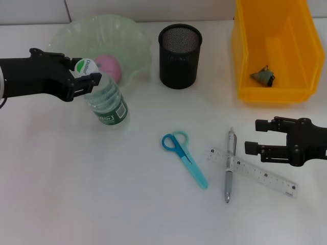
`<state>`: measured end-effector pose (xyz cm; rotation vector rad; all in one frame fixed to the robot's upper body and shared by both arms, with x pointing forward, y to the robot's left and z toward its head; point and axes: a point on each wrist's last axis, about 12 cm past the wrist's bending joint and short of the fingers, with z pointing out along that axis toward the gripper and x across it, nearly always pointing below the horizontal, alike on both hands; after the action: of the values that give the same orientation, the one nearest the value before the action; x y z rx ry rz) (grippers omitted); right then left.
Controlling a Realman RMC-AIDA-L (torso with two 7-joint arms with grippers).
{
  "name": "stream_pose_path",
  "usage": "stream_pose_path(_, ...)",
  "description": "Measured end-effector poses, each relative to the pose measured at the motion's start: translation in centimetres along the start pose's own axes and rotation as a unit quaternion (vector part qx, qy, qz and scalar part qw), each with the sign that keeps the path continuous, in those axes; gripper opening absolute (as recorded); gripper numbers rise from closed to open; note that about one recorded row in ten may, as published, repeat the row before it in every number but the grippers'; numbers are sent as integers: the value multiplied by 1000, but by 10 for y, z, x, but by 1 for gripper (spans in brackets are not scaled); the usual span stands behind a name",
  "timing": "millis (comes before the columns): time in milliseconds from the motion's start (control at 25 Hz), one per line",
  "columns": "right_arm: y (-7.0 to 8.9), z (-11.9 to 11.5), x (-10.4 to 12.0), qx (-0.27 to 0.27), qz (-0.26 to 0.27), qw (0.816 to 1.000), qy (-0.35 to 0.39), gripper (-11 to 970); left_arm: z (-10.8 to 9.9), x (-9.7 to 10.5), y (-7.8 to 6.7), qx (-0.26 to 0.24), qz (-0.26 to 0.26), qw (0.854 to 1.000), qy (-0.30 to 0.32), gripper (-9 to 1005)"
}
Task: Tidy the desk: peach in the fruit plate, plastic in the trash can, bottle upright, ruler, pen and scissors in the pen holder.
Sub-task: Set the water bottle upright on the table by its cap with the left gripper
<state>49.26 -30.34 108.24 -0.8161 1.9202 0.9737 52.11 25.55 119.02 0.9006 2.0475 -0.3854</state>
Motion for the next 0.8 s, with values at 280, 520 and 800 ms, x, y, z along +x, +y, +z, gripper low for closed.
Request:
stream_pose_path(280, 0, 0, 0, -1, 0, 1000, 1, 776, 0, -3, 0, -1, 4, 1000, -4, 439)
stream_pose_path(520, 0, 0, 0, -1, 0, 1000, 1, 776, 0, -6, 0, 0, 3, 1000, -8, 438)
stream_pose_path(800, 1, 0, 0, -1, 0, 1000, 1, 775, 2, -8, -1, 4, 8, 1000, -9, 433)
